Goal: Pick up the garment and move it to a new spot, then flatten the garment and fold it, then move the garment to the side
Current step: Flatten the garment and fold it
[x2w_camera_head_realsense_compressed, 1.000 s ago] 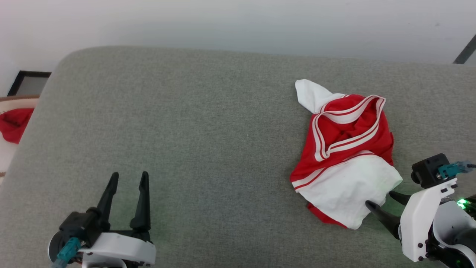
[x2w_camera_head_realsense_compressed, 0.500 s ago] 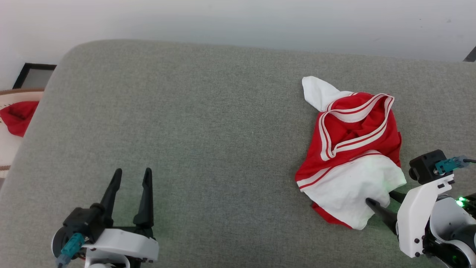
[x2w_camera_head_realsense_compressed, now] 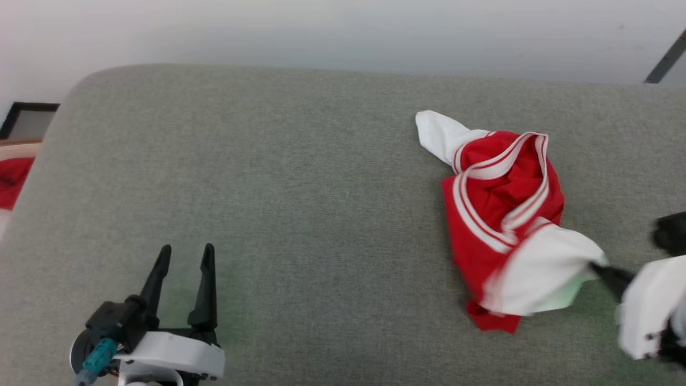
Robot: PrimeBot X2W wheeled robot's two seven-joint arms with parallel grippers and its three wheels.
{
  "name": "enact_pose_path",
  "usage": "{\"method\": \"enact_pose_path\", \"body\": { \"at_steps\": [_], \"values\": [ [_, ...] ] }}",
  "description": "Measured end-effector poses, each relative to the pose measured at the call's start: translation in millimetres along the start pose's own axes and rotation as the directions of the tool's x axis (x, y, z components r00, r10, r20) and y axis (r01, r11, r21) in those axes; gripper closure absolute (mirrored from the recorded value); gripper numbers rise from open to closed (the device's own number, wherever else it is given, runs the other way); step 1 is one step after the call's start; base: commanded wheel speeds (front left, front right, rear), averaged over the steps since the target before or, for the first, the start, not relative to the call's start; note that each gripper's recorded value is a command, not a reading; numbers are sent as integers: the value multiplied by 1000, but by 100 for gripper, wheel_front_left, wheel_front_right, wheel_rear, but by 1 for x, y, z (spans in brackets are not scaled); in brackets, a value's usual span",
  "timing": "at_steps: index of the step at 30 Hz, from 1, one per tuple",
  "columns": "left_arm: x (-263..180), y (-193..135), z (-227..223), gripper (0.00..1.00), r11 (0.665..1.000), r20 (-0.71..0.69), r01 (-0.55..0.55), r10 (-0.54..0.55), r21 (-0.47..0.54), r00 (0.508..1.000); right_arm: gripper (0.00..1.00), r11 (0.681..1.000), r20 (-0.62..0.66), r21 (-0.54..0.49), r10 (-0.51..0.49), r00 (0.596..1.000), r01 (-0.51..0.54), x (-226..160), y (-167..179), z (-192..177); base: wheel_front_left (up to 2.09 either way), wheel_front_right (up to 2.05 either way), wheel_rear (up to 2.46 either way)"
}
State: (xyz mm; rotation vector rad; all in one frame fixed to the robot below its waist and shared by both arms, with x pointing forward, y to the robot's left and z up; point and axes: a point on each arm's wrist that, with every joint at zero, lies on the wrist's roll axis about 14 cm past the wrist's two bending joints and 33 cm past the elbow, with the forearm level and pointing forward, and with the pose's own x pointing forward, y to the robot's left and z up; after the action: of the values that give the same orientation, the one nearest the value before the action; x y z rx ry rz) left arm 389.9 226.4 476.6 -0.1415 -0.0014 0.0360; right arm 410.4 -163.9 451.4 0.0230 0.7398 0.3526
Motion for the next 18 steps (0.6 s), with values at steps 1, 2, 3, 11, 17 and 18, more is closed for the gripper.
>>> {"method": "enact_pose_path", "body": {
  "at_steps": [1,2,3,11,17,18],
  "values": [
    [1,-2,-1,0,1000,-1,6,-6,-1,1000,100,999,12,11,-32,999,32,-5,-11,2,0,0,0],
    [3,-4,-1,0,1000,-3,12,-12,-3,1000,100,998,23,21,-65,998,65,-10,-23,4,0,0,0],
    [4,-5,-3,0,1000,-5,17,-17,-5,1000,100,995,32,34,-95,995,94,-15,-33,6,0,0,0],
    [18,-20,-11,0,998,-22,64,-64,-7,998,100,960,98,93,-274,957,266,-36,-98,22,0,0,0],
    [26,-21,-15,0,997,-31,77,-77,-1,997,100,922,227,134,-384,895,362,-41,-138,51,0,0,0],
    [26,-20,-16,0,997,-34,76,-76,1,996,100,915,241,137,-403,883,380,-41,-145,54,0,0,0]
  ]
}}
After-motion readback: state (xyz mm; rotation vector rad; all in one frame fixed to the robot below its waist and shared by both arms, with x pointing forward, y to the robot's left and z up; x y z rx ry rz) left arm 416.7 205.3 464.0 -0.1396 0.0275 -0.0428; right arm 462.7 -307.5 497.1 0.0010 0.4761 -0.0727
